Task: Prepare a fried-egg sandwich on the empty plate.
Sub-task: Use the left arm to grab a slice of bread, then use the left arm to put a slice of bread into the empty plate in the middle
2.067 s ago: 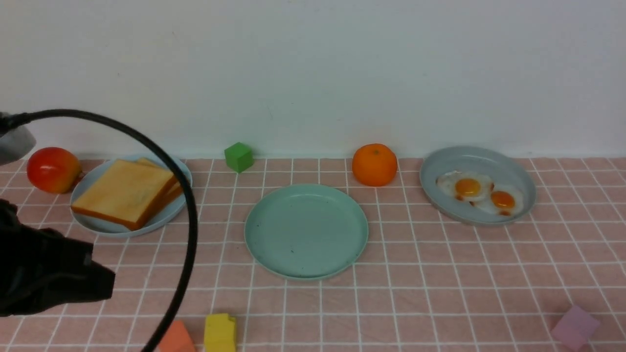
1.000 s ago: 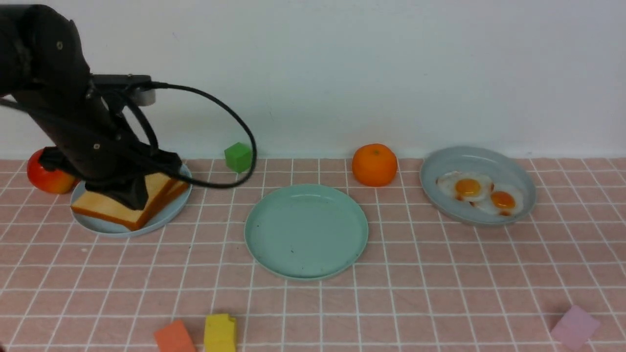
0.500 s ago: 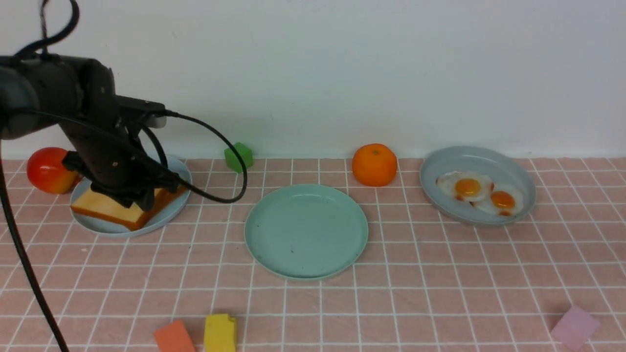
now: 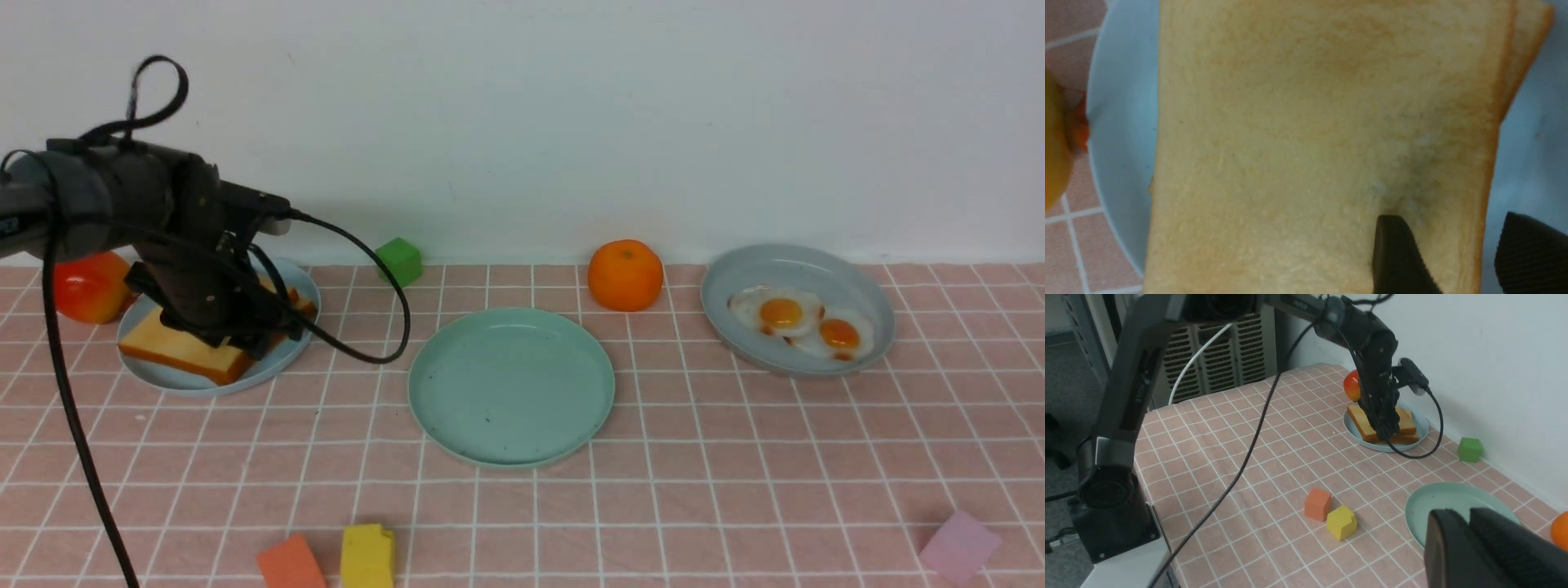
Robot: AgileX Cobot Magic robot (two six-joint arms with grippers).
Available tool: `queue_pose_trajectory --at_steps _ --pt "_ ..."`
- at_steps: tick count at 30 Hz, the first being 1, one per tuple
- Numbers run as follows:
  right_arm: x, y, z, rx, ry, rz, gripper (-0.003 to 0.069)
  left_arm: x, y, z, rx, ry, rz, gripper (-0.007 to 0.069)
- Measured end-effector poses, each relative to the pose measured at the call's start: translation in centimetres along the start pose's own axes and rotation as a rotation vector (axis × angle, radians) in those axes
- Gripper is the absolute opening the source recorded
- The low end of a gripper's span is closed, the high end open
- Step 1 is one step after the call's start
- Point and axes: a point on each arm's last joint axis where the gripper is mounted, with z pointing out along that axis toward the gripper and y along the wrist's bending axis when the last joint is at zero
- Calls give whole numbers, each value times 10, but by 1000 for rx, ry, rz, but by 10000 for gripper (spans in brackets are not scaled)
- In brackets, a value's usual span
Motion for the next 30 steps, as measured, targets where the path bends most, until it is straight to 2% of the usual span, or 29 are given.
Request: queue_pose_trajectory --at_steps 5,12,16,21,24,27,29,30 --pt "-1 2 0 -18 -8 11 104 1 0 3 -8 3 -9 289" --pt "-1 2 0 -25 -10 14 108 0 0 3 -13 0 0 16" --pt "-1 3 0 -27 -9 29 108 -2 0 -1 -16 -7 1 3" --pt "-1 3 0 -30 -9 35 112 -10 5 -31 -32 -63 -7 3" --pt "-1 3 -1 -30 -10 34 118 -21 4 -79 -48 -173 -2 3" --pt "0 3 -1 -23 -2 27 119 -29 -25 -123 -21 -266 62 3" --pt "1 2 -1 -15 7 24 119 -30 -49 -134 12 -282 113 3" --pt "3 1 -1 0 33 30 120 -30 -80 -141 64 -287 178 3"
